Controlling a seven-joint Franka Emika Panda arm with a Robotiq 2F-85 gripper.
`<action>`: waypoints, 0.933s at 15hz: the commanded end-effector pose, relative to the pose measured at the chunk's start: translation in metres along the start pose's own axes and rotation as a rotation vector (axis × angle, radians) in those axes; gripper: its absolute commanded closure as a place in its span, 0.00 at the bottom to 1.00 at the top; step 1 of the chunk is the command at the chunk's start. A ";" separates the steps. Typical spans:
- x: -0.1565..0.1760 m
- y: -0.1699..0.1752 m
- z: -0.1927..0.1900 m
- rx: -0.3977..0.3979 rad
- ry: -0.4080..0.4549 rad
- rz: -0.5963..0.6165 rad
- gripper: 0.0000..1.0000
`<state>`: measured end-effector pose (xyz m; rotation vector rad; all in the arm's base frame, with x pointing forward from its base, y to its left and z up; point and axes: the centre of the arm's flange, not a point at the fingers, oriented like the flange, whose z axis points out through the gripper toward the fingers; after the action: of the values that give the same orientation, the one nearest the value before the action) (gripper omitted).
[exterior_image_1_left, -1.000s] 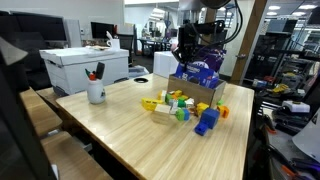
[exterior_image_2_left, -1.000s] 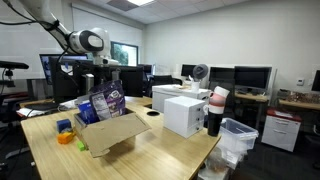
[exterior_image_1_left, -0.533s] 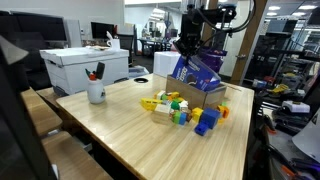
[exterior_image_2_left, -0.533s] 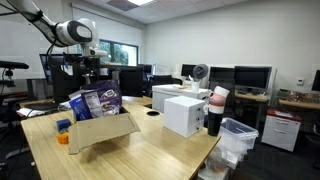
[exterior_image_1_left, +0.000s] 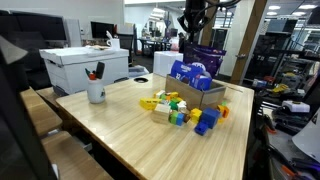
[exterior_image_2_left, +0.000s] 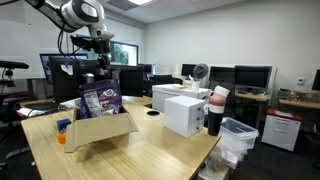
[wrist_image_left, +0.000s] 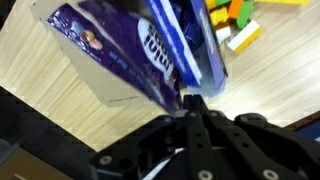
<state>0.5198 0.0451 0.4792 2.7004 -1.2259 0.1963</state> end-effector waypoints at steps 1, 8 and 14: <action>0.096 -0.004 -0.002 -0.034 -0.015 0.038 0.96; 0.185 0.005 0.006 -0.023 -0.044 0.062 0.68; 0.169 0.011 0.008 0.047 -0.144 -0.073 0.37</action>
<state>0.6303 -0.0880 0.4982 2.7421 -1.2818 0.1016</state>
